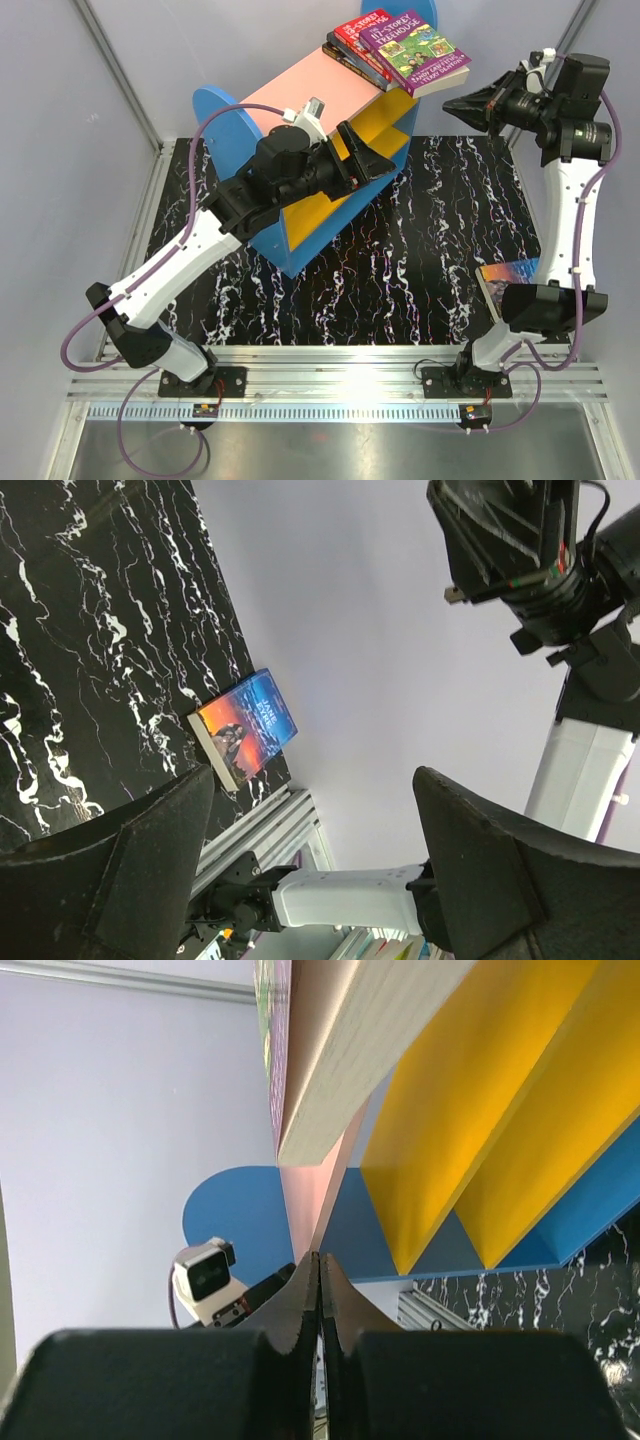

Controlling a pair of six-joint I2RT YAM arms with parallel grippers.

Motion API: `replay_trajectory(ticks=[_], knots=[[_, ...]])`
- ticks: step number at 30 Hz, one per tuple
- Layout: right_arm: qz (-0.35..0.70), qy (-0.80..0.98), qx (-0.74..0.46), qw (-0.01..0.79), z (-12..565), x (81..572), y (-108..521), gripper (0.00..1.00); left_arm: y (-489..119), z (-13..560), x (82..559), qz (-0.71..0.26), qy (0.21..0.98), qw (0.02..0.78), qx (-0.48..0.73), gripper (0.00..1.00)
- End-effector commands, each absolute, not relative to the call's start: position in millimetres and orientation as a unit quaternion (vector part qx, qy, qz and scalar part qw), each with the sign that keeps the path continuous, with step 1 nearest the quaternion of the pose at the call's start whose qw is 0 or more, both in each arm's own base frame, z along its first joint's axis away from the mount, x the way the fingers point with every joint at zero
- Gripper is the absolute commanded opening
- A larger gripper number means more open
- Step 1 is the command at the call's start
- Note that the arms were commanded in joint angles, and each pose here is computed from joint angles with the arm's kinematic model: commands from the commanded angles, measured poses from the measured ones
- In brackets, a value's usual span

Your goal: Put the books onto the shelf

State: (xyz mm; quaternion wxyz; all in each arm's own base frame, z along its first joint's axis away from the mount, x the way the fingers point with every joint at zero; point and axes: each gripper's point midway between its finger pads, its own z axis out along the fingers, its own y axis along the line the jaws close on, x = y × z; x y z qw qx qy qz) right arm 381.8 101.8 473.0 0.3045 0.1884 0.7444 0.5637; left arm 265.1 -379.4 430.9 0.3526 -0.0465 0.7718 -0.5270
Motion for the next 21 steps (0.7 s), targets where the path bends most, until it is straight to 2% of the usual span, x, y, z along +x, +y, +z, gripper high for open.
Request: replay_trajectory(ticks=[1,9,21], knots=[[0.563,0.73,0.184,0.342,490,402,95,0.05,-381,453,257,-0.554,0.75,0.359,-0.035,0.83],[0.576,0.713,0.191,0.351,503,431,90,0.05,-373,453,256,-0.547,0.751,0.367,-0.041,0.83],[0.589,0.705,0.189,0.348,502,448,105,0.06,-372,450,256,-0.543,0.754,0.368,-0.039,0.83]])
